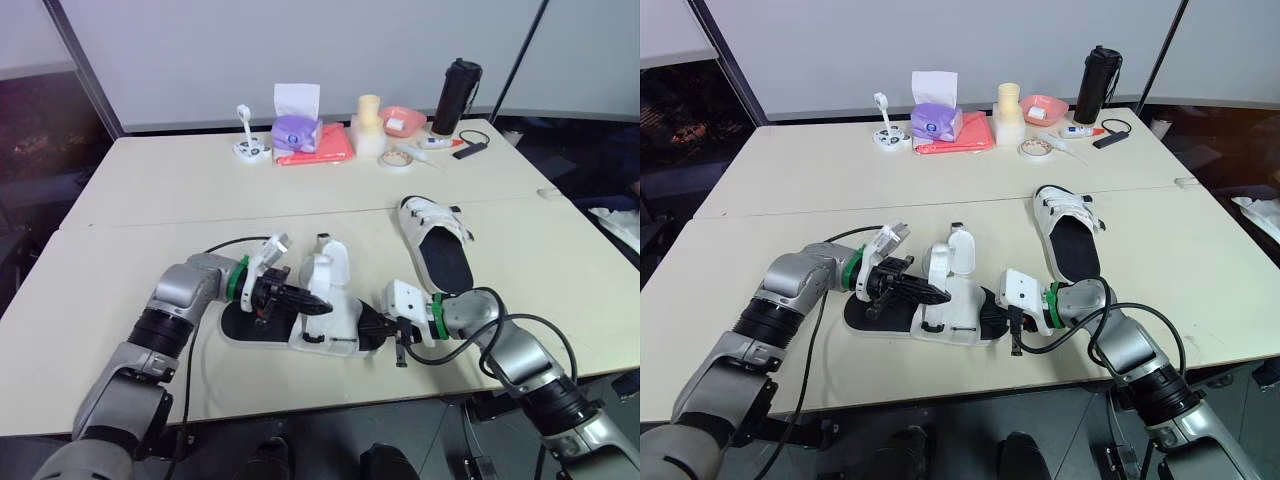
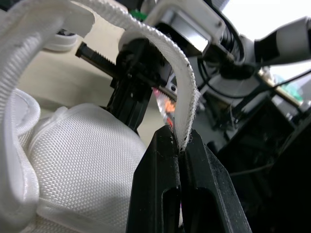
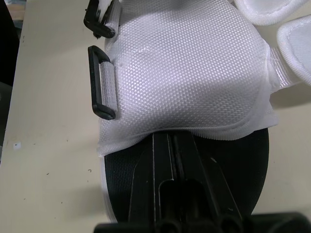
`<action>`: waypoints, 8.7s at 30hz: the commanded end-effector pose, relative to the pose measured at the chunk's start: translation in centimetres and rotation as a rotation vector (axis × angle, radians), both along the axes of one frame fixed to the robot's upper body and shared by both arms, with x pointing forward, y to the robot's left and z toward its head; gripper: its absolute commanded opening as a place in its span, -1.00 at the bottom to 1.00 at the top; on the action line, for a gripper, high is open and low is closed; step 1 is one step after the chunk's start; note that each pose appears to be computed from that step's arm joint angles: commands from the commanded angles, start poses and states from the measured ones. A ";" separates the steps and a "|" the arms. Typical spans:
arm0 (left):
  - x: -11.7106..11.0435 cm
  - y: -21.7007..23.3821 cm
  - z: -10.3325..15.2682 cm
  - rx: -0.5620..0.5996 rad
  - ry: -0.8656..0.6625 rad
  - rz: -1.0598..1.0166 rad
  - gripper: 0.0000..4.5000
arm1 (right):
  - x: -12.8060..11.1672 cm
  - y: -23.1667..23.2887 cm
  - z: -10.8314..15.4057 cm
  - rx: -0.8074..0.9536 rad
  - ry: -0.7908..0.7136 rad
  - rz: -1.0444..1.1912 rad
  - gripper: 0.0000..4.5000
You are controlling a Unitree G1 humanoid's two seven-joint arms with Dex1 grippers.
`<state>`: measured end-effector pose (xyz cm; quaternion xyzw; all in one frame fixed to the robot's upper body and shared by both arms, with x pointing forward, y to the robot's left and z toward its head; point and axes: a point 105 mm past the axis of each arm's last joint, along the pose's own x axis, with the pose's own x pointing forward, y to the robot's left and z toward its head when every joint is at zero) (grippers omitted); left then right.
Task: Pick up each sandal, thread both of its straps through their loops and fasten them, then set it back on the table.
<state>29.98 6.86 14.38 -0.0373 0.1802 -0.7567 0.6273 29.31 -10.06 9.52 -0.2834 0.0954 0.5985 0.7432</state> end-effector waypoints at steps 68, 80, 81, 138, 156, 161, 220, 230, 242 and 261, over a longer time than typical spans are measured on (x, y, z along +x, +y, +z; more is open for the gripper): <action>-5.8 1.0 -6.8 -0.006 -0.133 0.280 -0.54 | 0.4 -0.4 -1.8 -0.068 0.030 -0.032 -1.00; -13.0 3.0 -8.6 0.115 0.044 0.045 -0.97 | 0.0 -1.0 -1.8 -0.069 0.031 -0.054 -1.00; -13.6 3.1 -8.6 0.123 0.051 0.020 -0.97 | 0.0 -1.1 -1.7 -0.070 0.030 -0.054 -1.00; 2.1 1.3 0.9 -0.326 0.066 0.656 0.79 | 1.0 -1.6 -1.9 -0.099 -0.006 -0.067 -1.00; 1.7 -0.9 1.6 0.072 -0.017 0.311 0.79 | 1.1 -1.7 -2.2 -0.111 -0.015 -0.077 -1.00; 0.8 -1.5 1.9 0.126 0.082 0.249 0.79 | 1.1 -1.7 -2.4 -0.113 -0.017 -0.083 -1.00; 1.0 -1.6 1.8 0.172 0.487 0.326 0.99 | 1.3 -2.0 -3.0 -0.142 -0.037 -0.098 -1.00; 0.1 -2.5 1.4 0.244 0.550 0.273 0.99 | 1.3 -2.2 -3.0 -0.151 -0.044 -0.103 -1.00; -0.5 -3.0 1.0 0.438 0.428 0.209 0.99 | 1.6 -2.1 -3.0 -0.154 -0.054 -0.101 -1.00; -0.5 -4.8 0.8 0.349 0.517 0.192 -0.52 | 1.3 -2.3 -3.2 -0.154 -0.055 -0.113 -1.00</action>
